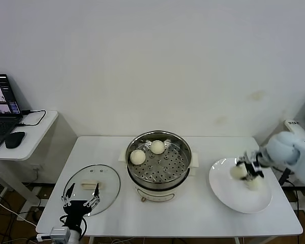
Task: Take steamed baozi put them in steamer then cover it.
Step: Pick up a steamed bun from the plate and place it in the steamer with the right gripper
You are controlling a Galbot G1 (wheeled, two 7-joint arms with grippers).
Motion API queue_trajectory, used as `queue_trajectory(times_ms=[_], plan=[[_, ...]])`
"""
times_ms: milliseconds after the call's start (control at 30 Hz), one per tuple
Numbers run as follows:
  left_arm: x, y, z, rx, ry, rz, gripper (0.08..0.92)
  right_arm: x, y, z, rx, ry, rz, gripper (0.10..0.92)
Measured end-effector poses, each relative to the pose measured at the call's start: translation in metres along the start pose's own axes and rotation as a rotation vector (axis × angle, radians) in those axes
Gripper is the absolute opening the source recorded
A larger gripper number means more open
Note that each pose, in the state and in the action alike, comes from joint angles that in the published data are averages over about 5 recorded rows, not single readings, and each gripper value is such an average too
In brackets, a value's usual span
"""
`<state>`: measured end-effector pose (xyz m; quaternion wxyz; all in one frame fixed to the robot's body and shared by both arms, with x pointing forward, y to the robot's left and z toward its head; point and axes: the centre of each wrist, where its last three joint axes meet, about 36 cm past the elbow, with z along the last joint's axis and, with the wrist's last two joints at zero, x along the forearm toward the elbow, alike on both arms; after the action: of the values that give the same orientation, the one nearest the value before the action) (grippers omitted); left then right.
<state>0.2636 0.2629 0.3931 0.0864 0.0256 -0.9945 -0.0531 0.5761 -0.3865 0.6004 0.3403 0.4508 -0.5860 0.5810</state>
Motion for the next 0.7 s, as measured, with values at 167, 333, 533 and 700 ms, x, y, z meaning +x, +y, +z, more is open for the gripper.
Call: queue_trajectory(times_ms=[167, 333, 533, 700], plan=[[-0.001, 0.002, -0.001, -0.001, -0.006, -0.003, 0.823, 0.042, -0.048, -0.044, 0.073, -0.062, 0.085, 0.602], [-0.002, 0.001, -0.001, 0.003, -0.008, -0.009, 0.823, 0.065, -0.078, -0.109, 0.189, -0.136, 0.12, 0.602], [-0.001, 0.004, 0.001, 0.0, -0.01, -0.021, 0.823, 0.06, -0.089, -0.183, 0.351, -0.218, 0.095, 0.606], [-0.001, 0.007, 0.001, 0.0, -0.015, -0.032, 0.823, 0.036, -0.086, -0.23, 0.488, -0.255, 0.039, 0.611]])
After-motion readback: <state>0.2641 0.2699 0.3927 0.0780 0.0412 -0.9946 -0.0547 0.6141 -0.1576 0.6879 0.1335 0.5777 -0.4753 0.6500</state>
